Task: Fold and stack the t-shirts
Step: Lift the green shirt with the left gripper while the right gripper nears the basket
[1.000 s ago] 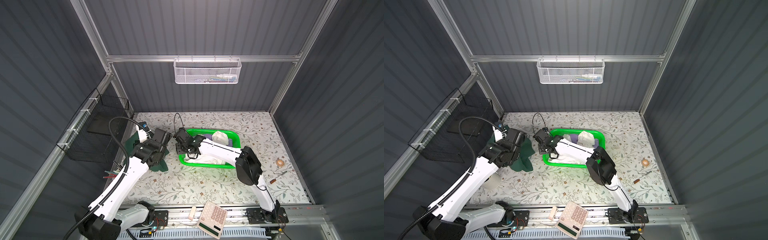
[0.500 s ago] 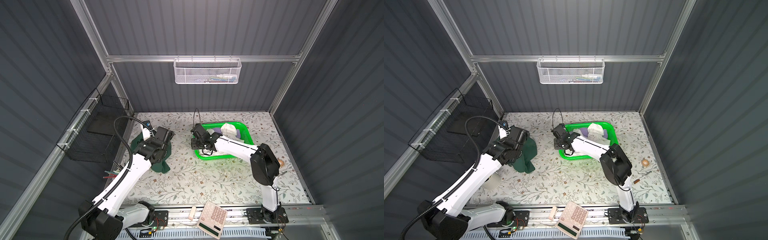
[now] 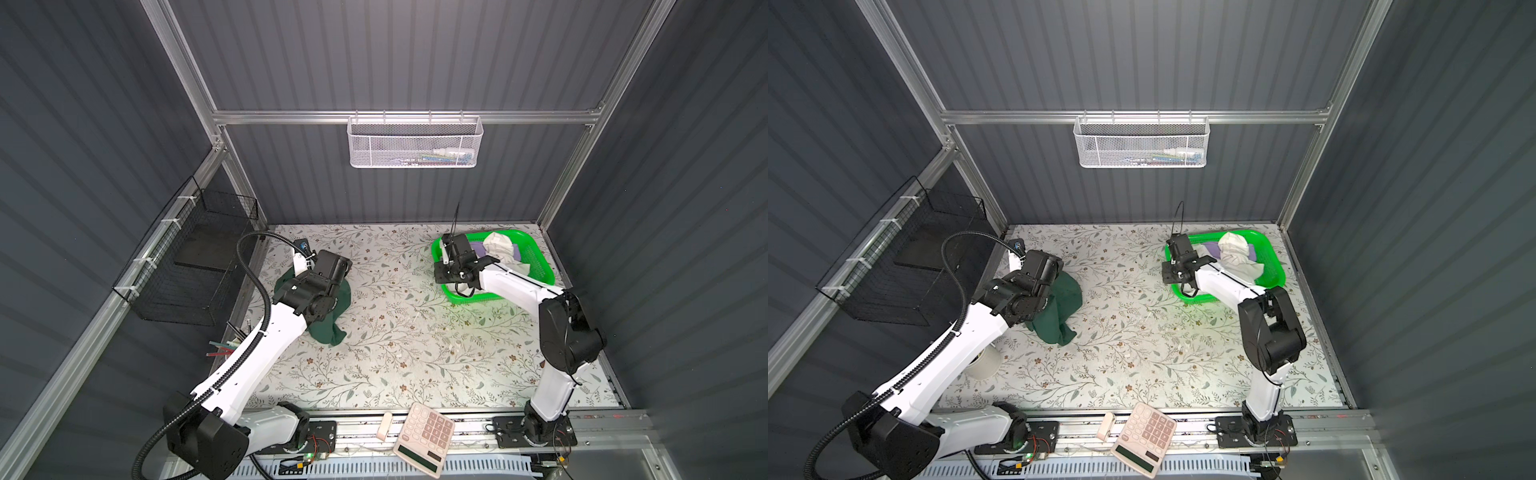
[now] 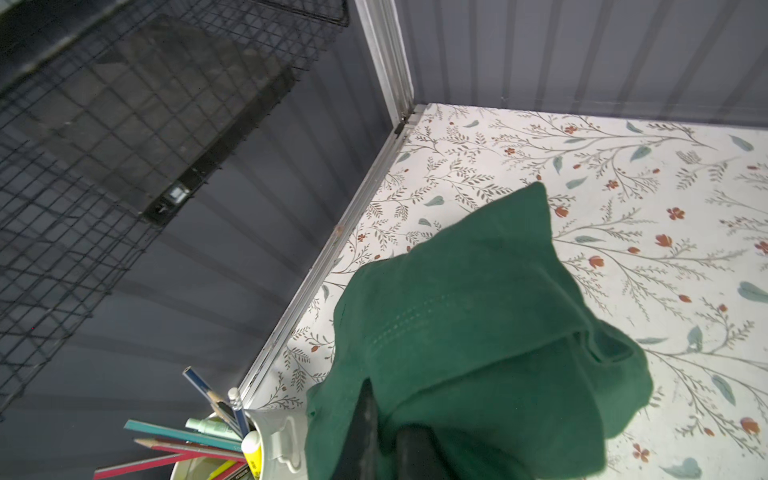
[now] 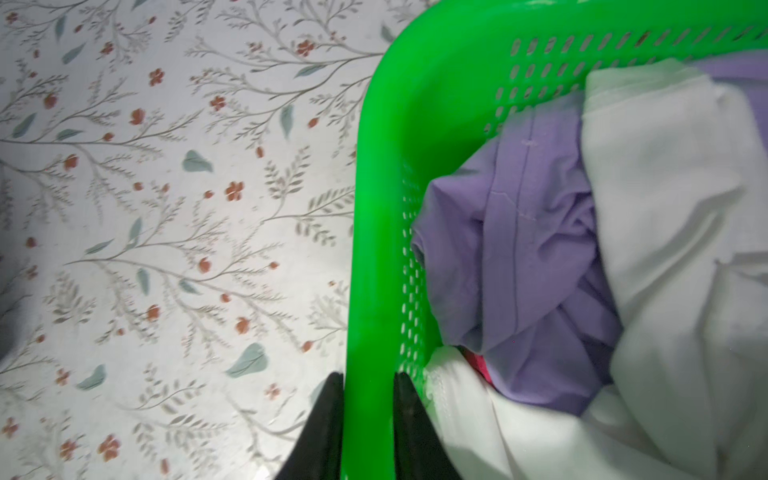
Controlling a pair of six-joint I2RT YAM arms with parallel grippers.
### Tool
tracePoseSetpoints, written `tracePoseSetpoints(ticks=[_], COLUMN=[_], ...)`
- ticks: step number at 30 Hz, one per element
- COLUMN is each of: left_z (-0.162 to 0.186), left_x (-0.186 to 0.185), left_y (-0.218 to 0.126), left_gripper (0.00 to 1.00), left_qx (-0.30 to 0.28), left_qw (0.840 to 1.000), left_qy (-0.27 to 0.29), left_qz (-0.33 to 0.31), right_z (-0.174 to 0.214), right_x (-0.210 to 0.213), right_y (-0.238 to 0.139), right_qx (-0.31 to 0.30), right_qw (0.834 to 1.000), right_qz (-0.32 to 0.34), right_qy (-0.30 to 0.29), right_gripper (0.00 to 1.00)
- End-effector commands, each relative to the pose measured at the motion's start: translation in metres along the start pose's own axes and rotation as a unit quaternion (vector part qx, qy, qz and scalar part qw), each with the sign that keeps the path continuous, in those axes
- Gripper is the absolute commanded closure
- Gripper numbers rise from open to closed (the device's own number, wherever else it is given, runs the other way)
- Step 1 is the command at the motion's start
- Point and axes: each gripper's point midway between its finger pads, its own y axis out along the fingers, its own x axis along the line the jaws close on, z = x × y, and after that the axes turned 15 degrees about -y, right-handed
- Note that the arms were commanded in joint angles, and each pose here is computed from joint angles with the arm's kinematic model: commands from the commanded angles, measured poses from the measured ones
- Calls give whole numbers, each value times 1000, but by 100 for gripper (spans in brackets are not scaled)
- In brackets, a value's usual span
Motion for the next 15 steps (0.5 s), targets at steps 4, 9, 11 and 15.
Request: tracePoseSetpoints(ticks=[4,9,11,15], left_z=[-25,-30,-30,-32], left_x=[-25,-36,-39,-47], left_y=[-12,-17,-19,-25], left_gripper=[100,100,100,100], left_qx=[-19,-19,-20,-22], left_qw=[998,998,998,997], left_qy=[-16,-10,-9,-5], left_qz=[52,62,67,76], right_z=[17,-15,-18,-27], right_x=[-39,-68,-68,-76], right_y=[33,42,45,53], right_qx=[51,26,39,46], right_qw=[998,999,998,995], right_qz=[-25,-15,-36,-40], right_qy=[-35,-22,-34,-79], right_gripper=[77,77,77,77])
